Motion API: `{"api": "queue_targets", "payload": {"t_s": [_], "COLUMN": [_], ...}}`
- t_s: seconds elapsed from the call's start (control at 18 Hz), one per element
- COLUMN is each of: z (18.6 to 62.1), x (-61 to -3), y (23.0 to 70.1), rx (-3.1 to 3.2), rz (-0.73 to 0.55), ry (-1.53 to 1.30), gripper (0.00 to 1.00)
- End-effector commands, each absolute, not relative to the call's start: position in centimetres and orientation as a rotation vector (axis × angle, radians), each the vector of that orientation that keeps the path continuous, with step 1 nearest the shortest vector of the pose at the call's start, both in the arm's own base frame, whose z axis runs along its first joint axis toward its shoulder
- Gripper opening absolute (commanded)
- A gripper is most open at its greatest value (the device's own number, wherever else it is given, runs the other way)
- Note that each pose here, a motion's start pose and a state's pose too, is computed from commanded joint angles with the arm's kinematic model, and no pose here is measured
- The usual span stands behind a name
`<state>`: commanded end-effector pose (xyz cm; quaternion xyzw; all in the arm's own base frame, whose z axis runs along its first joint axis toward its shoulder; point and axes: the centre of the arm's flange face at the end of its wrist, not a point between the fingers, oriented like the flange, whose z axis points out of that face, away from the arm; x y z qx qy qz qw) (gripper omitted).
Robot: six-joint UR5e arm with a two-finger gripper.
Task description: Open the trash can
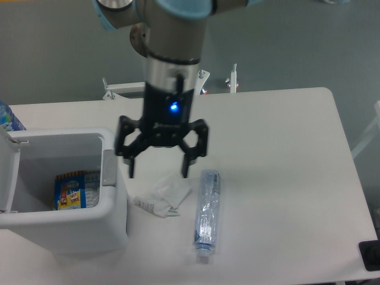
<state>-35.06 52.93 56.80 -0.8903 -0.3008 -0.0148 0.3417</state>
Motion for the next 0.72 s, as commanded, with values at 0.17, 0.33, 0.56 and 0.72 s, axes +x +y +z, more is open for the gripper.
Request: {"api": "queue_targets", "payload": {"t_s": [0.17, 0.33, 0.56, 0.72], "z": [58.8, 59.7, 59.1, 58.0], "x": [-37.8, -40.2, -43.0, -44.1], "y": [50.2, 48.2, 45.7, 44.0], "rx": [-2.262, -2.243, -2.304, -2.409], "rz": [0.014, 0.071, 0.168, 0.287], "ry": [-0.842, -0.860, -0.754, -0.638], "gripper": [1.00, 1.00, 1.00, 1.00]}}
